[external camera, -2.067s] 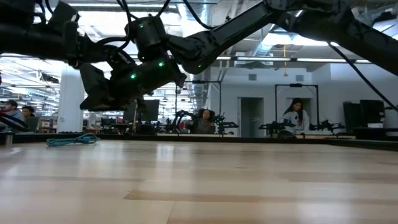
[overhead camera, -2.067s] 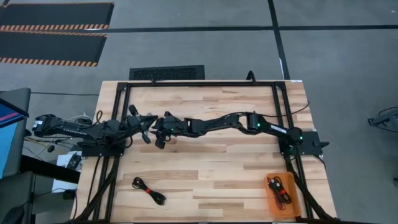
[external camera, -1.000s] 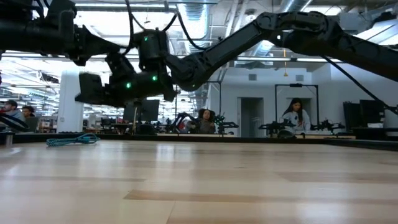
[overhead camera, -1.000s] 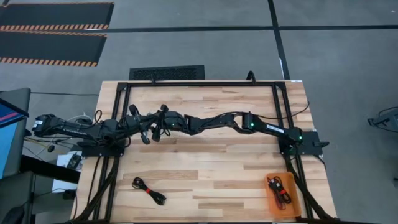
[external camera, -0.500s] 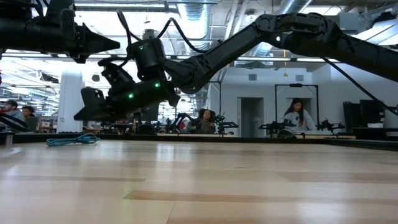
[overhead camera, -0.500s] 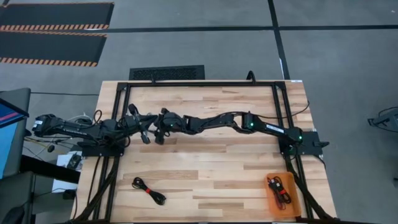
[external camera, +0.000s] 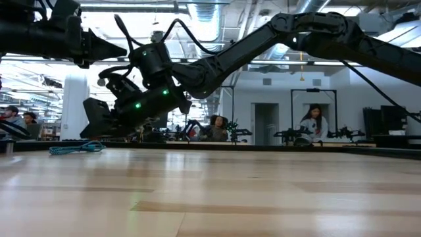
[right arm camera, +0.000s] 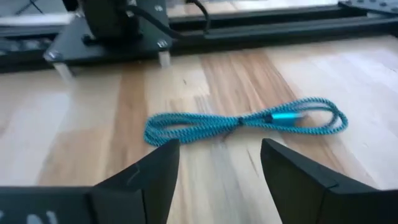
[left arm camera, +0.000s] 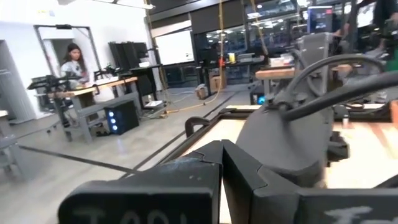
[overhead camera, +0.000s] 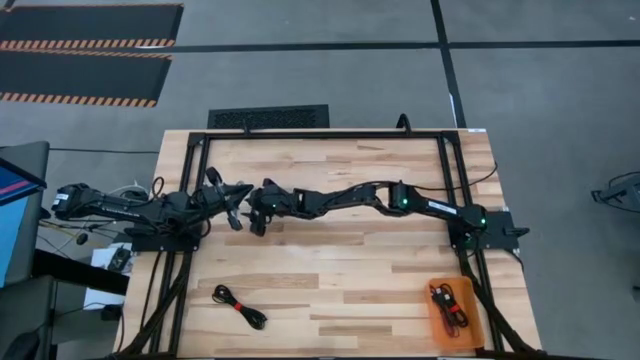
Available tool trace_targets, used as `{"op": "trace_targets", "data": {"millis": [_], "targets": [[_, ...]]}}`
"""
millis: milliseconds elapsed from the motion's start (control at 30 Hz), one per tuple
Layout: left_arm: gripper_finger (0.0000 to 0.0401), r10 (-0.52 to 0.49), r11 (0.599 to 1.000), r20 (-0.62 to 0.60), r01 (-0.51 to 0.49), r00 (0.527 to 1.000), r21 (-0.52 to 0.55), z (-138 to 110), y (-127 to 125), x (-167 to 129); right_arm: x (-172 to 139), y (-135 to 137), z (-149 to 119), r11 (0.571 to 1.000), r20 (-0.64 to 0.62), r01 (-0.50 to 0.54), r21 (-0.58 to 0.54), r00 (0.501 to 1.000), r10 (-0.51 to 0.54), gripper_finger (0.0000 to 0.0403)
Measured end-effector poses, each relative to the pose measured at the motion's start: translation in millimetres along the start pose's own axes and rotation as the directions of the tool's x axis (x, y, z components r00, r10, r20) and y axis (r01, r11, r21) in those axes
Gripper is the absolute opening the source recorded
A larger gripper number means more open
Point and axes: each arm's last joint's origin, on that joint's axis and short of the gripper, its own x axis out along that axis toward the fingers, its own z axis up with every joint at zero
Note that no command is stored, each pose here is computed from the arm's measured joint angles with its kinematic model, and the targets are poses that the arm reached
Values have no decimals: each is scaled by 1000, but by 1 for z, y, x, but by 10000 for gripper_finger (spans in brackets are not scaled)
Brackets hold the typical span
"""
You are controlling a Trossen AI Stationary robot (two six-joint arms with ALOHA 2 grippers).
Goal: Pick and place USB-C Cables
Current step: Put the black charger cable into the orange bin
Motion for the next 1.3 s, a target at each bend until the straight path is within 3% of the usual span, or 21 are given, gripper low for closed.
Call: {"op": "trace_targets", "data": {"millis": [233,300,467,700,1000,1300], "targets": [[0,3,1000,-12,-3,1000,3,-1,0,0,0,-2,-8,999,-89,5,44,996,-1,215],[0,3,1000,-25,-3,1000,11,-3,0,0,-2,6,-12,997,-133,-47,62,990,55,207],[0,0,1000,-50,1,999,23,-5,-1,0,-12,43,-2,963,-139,-241,119,957,256,181],[0,-5,1000,-84,7,996,20,-9,-1,0,-37,95,21,941,-157,-337,33,928,338,145],[0,61,996,-127,-51,990,79,-14,0,-1,-56,146,1,883,-314,-470,13,836,450,127],[0,55,997,-217,-43,975,58,-25,0,-3,-52,143,9,884,-230,-467,-4,861,454,128]]}}
